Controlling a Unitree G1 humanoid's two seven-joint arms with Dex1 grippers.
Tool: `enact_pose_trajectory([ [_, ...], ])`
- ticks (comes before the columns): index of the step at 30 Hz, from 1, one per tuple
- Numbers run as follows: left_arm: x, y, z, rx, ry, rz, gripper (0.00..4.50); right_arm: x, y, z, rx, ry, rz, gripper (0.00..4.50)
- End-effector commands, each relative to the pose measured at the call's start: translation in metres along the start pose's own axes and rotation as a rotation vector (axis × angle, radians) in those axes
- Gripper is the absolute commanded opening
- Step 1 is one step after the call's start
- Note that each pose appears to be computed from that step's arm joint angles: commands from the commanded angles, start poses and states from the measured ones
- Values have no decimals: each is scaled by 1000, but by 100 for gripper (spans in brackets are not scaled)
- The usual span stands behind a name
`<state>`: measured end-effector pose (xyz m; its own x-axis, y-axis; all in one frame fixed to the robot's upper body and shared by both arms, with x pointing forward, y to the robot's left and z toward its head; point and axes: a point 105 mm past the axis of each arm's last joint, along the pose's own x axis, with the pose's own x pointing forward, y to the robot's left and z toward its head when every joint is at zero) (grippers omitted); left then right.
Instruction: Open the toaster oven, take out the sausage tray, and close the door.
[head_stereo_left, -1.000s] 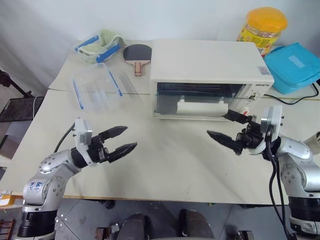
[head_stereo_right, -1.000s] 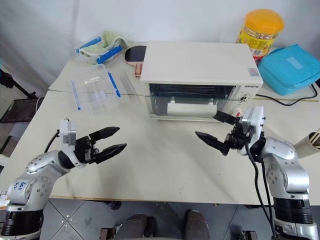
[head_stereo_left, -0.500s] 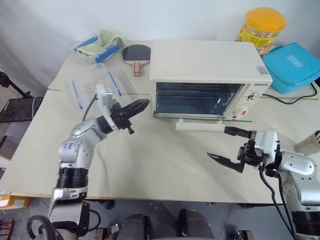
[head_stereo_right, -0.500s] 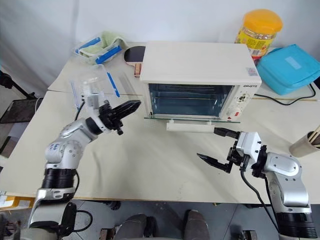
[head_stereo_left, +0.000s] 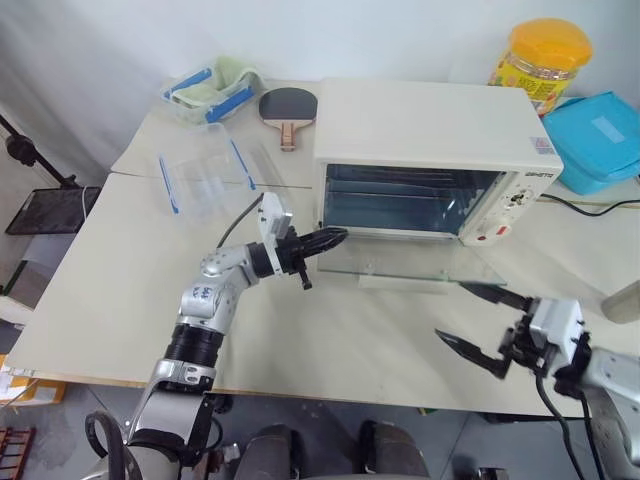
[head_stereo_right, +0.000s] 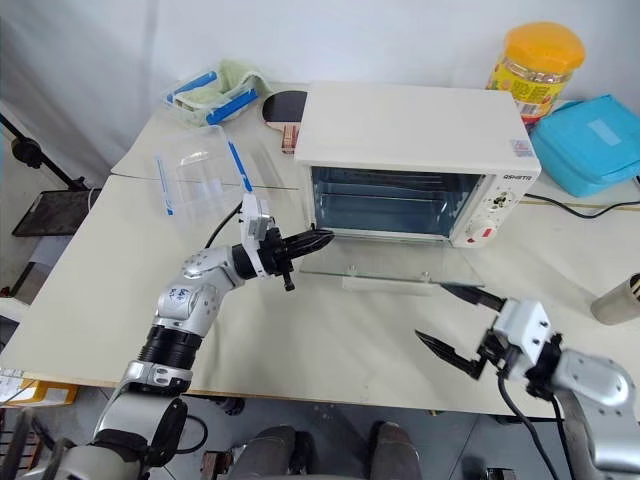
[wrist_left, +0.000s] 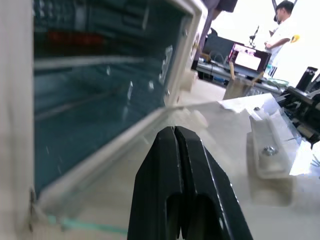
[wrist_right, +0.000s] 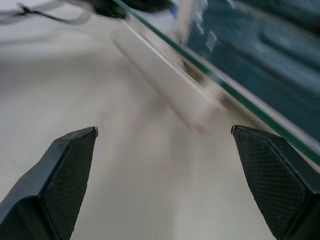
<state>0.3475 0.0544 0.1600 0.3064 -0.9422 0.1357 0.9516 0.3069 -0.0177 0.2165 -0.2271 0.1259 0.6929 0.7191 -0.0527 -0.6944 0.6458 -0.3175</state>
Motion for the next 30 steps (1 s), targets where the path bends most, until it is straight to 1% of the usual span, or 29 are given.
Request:
enact_pose_trajectory([
  [1, -1, -12, -5, 40, 31, -53, 3, -31, -5, 10, -68, 22, -132, 450],
  [3, -4, -14, -9, 42, 50, -64, 3, -40, -7, 11, -71, 35, -176, 450],
  [5, -6, -16, -16, 45, 72, -66, 3, -45, -14, 19, -103, 34, -211, 450],
  [6, -7, -16, -19, 46, 81, -64, 3, -45, -19, 23, -119, 28, -231, 450],
  [8, -8, -15, -22, 26, 87, -39, 3, -35, -24, 33, -162, 10, -212, 450],
  [12, -10, -11, -25, 3, 79, 15, 3, 7, -26, 54, -150, -22, -147, 450],
  [15, -17, -14, -28, -2, 87, 35, 3, 51, -27, 58, -174, 34, -134, 450],
  [16, -18, -15, -27, -7, 86, 42, 3, 59, -27, 57, -168, 54, -130, 450],
  [17, -21, -15, -27, -13, 85, 51, 20, 72, -23, 62, -165, 21, -98, 450],
  [20, -30, -26, -23, -10, 73, 39, 92, 112, -27, 67, -295, -11, -101, 450],
  [25, -45, -37, -14, 8, 49, 60, 247, 155, -47, 73, -534, -26, -222, 450],
  [27, -51, -41, -10, 25, 35, 77, 309, 173, -56, 69, -637, 14, -252, 450],
  [30, -62, -40, -1, 78, 8, 147, 403, 193, -70, 71, -772, 37, -310, 450],
])
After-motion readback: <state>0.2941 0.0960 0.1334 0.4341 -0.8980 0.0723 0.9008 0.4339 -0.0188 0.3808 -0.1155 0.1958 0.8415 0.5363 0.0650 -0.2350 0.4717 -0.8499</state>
